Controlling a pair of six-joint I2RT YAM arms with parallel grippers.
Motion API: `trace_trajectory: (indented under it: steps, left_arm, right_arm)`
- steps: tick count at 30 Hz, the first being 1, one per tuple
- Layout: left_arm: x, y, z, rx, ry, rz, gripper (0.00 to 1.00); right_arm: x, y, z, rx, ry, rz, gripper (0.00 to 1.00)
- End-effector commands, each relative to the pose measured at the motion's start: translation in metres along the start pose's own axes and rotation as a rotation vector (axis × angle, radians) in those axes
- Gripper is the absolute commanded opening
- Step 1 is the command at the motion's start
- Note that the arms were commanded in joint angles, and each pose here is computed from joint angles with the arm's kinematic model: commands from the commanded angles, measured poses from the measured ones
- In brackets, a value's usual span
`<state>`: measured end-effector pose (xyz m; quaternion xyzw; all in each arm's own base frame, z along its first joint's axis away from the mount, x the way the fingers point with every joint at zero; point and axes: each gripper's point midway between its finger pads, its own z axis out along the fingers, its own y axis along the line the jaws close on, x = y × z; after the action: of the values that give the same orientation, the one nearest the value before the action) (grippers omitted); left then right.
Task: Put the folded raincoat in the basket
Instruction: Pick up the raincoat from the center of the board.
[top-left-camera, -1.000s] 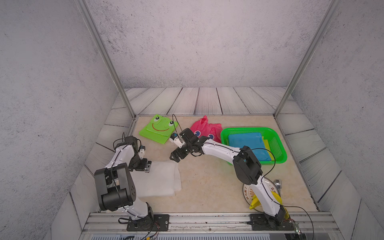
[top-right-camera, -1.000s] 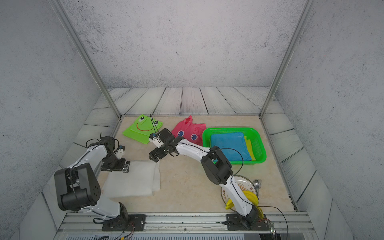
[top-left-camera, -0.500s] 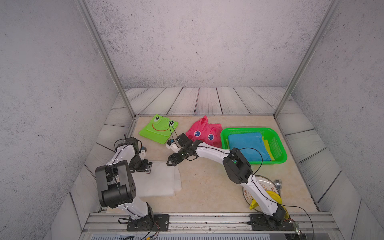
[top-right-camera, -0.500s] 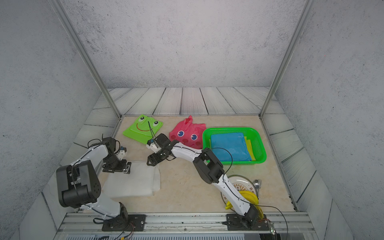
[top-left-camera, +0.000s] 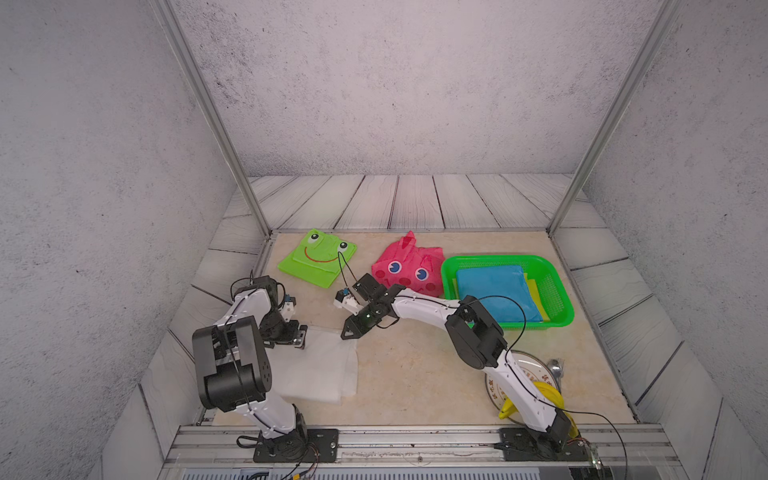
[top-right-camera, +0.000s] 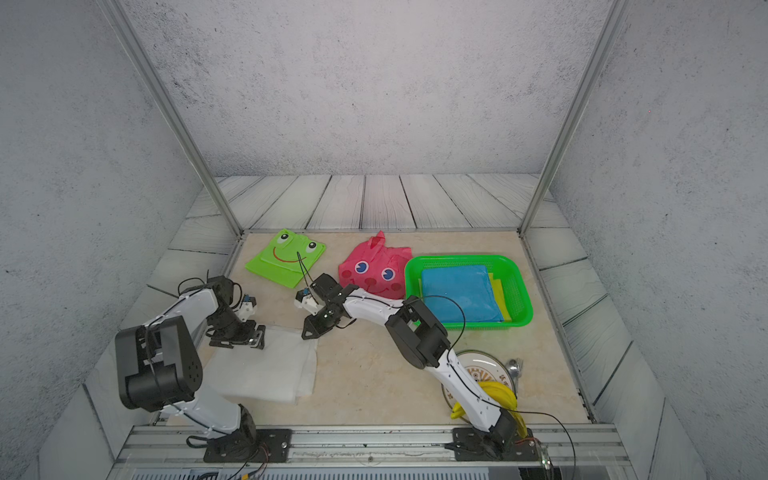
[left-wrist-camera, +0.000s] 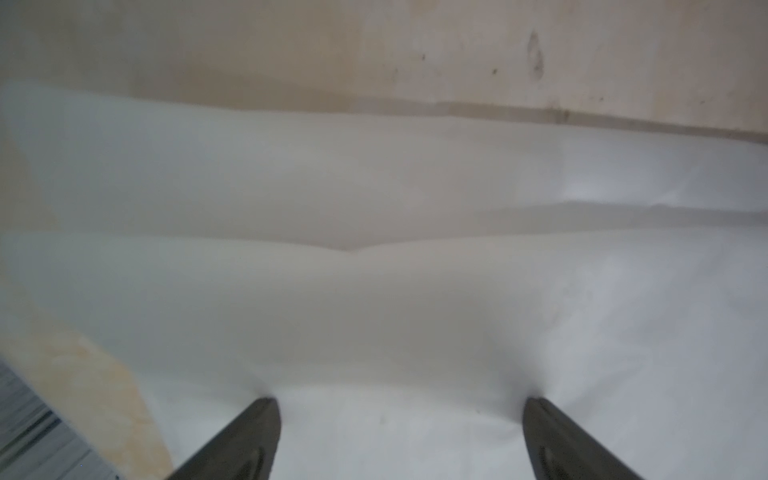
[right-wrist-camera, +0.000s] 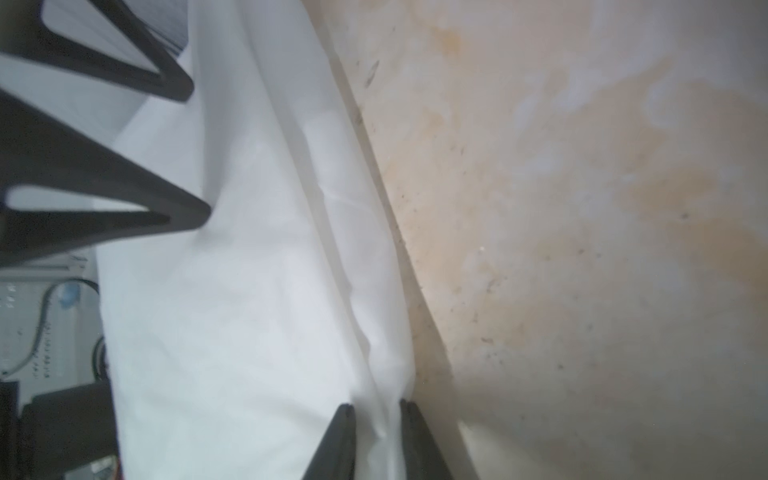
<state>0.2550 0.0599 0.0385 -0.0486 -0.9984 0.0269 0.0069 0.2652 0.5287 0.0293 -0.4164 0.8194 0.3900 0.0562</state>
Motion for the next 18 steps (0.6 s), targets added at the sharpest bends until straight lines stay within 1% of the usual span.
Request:
trace_trajectory:
  steps: [1, 2, 4, 7, 9, 11, 14, 16, 18]
  left_arm:
    - [0.004, -0.014, -0.012, 0.059, -0.011, 0.032, 0.97]
    - [0.004, -0.018, -0.016, 0.073, -0.02, 0.044, 0.97]
    - [0.003, -0.025, -0.032, 0.108, -0.046, 0.081, 0.97]
    - [-0.001, -0.044, -0.07, 0.18, -0.125, 0.153, 0.98]
    - [-0.006, -0.057, -0.101, 0.229, -0.204, 0.216, 0.99]
    - [-0.014, -0.066, -0.131, 0.262, -0.275, 0.251, 0.99]
    - [-0.029, -0.08, -0.17, 0.315, -0.39, 0.316, 1.0]
    - [-0.038, -0.093, -0.192, 0.371, -0.479, 0.397, 0.99]
    - [-0.048, -0.105, -0.208, 0.421, -0.585, 0.507, 1.0]
  right_arm:
    - [0.037, -0.009, 0.015, 0.016, 0.121, 0.06, 0.03]
    - [0.036, -0.006, 0.012, 0.007, 0.121, 0.049, 0.0]
    - [0.036, 0.0, 0.007, 0.0, 0.118, 0.012, 0.0]
    - [0.03, 0.004, -0.014, 0.054, 0.104, -0.069, 0.0]
    - [0.027, 0.007, -0.032, 0.099, 0.098, -0.146, 0.0]
    - [0.022, 0.011, -0.052, 0.155, 0.09, -0.223, 0.0]
    - [0.013, 0.017, -0.082, 0.227, 0.047, -0.33, 0.0]
    - [0.009, 0.02, -0.098, 0.262, 0.018, -0.389, 0.0]
    - [0.009, 0.021, -0.113, 0.308, 0.007, -0.457, 0.0]
